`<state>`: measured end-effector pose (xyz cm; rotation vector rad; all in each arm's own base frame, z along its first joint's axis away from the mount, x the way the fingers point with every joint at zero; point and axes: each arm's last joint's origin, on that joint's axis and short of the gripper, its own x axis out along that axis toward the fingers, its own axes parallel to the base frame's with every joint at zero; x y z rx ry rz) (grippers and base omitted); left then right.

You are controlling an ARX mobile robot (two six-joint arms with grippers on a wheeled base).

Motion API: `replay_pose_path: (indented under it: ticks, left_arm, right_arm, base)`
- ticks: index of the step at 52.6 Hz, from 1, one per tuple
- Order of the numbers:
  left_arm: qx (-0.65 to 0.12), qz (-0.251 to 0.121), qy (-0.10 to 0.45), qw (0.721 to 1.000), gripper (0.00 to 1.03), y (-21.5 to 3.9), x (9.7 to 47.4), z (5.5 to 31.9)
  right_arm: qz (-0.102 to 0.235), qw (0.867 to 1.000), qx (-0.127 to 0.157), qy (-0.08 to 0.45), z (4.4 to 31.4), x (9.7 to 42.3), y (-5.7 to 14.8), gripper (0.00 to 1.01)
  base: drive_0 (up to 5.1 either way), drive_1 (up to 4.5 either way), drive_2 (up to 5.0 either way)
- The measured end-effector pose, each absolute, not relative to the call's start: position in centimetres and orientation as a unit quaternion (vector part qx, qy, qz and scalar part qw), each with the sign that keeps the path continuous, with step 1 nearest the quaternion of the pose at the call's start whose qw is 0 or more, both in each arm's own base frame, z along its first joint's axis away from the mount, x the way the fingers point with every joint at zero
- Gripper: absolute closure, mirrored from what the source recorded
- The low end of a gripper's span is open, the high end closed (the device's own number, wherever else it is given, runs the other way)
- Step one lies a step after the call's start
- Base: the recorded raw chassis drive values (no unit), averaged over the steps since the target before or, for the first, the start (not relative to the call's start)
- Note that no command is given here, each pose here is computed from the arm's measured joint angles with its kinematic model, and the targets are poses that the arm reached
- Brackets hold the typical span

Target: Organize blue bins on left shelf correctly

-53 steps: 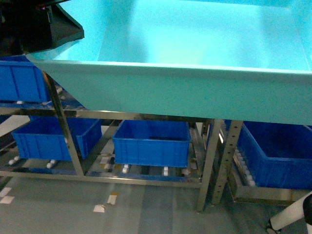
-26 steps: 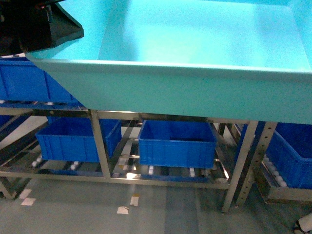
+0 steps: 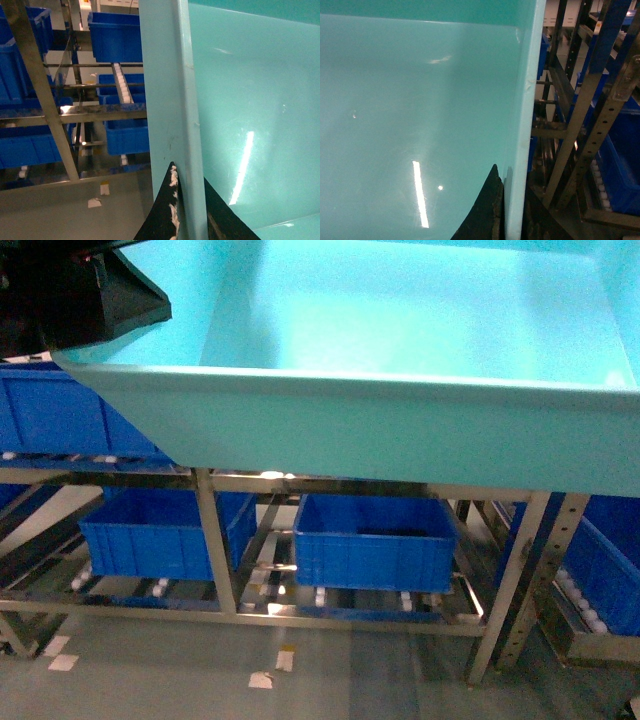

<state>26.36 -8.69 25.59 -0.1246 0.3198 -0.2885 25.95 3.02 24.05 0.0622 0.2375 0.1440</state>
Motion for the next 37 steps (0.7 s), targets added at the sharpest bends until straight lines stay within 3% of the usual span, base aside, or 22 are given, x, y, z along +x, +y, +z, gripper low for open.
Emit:
replay_pose_path:
  ticks: [28, 37]
  left_arm:
    - [-0.062, -0.144, 0.157, 0.975, 1.01, -8.72, 26.36, 25.62]
    - [-0.061, -0.143, 0.162, 0.974, 1.01, -8.72, 26.42, 25.44]
  right_arm:
    - [0.071, 0.99, 0.031, 0.116, 24.09, 25.96, 3.01, 0.99]
    - [0.071, 0.99, 0.031, 0.122, 23.86, 26.06, 3.01, 0.99]
  base:
    - [0.1, 4.4, -4.1]
    - [0.0, 0.0, 0.0]
